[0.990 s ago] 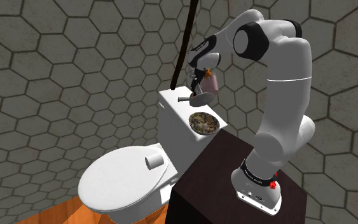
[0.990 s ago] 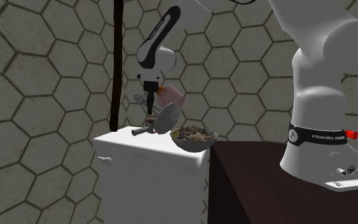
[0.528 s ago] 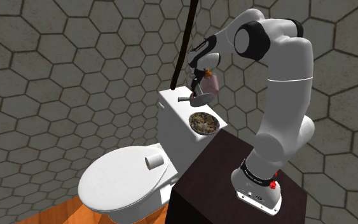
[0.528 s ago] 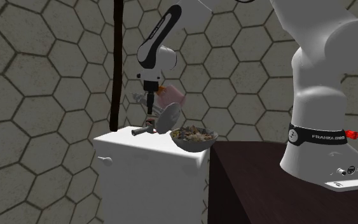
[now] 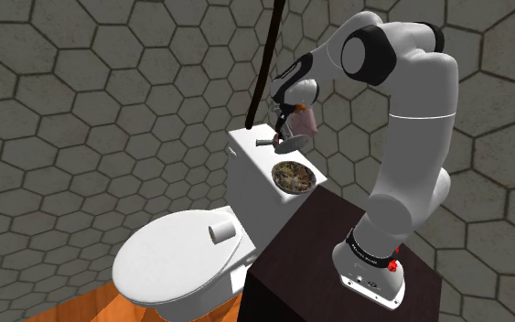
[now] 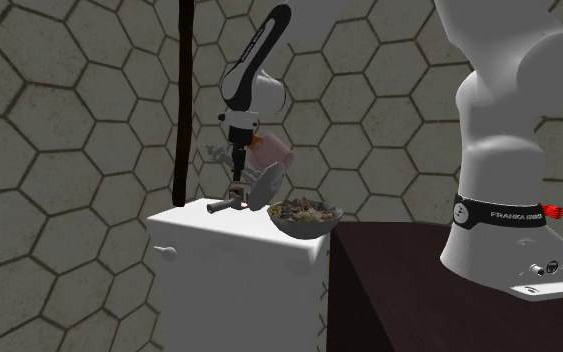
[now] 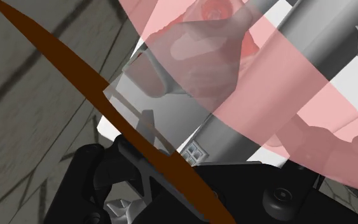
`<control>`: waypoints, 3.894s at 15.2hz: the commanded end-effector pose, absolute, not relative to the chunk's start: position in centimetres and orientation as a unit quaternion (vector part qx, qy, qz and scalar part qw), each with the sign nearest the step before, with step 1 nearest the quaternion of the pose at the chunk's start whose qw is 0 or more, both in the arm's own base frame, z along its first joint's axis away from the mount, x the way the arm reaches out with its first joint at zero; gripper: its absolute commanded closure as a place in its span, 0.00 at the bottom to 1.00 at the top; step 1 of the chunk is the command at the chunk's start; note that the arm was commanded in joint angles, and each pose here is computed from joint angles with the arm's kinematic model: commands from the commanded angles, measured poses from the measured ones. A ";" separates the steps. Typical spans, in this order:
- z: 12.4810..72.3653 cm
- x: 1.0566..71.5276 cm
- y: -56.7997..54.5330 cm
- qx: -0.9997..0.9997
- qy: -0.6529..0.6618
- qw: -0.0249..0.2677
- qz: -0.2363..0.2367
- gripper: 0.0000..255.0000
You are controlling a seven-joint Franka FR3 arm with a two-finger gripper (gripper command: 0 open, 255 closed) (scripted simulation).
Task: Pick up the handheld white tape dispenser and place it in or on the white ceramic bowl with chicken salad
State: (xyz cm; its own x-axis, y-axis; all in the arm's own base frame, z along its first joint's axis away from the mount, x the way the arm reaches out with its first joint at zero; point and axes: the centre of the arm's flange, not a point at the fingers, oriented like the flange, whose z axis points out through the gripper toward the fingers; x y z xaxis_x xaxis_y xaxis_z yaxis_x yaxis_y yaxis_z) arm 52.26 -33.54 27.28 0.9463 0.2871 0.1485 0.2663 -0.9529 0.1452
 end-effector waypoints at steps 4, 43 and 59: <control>20.1 49.4 -35.1 0.986 0.161 0.050 0.013 0.00; 31.8 49.4 -35.1 0.986 0.161 0.050 0.013 1.00; 35.2 39.8 -26.0 0.986 0.161 0.050 0.013 1.00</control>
